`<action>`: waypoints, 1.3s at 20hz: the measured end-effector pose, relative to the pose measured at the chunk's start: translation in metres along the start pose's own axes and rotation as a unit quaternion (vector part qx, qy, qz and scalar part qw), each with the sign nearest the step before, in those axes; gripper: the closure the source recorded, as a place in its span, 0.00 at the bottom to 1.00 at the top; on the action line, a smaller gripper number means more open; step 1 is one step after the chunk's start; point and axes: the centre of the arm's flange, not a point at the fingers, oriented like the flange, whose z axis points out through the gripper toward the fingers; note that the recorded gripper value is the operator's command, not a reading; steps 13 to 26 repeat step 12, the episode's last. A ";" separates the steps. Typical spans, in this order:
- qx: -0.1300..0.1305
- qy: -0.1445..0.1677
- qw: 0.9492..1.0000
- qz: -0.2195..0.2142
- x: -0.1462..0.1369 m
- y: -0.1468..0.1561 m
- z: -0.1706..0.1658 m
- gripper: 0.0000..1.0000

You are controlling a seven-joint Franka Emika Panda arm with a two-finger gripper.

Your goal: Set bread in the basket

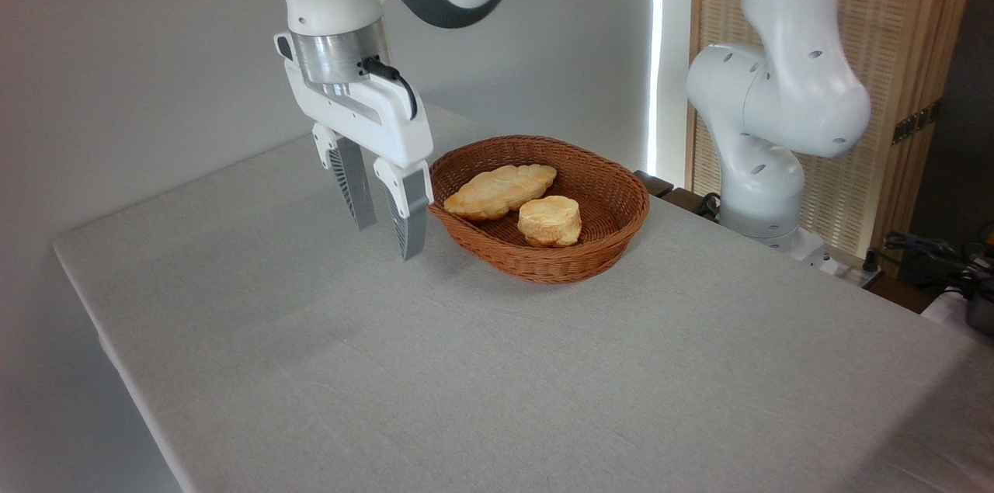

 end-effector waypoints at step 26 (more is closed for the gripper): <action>-0.016 0.007 1.000 0.025 -0.030 -0.058 0.005 0.00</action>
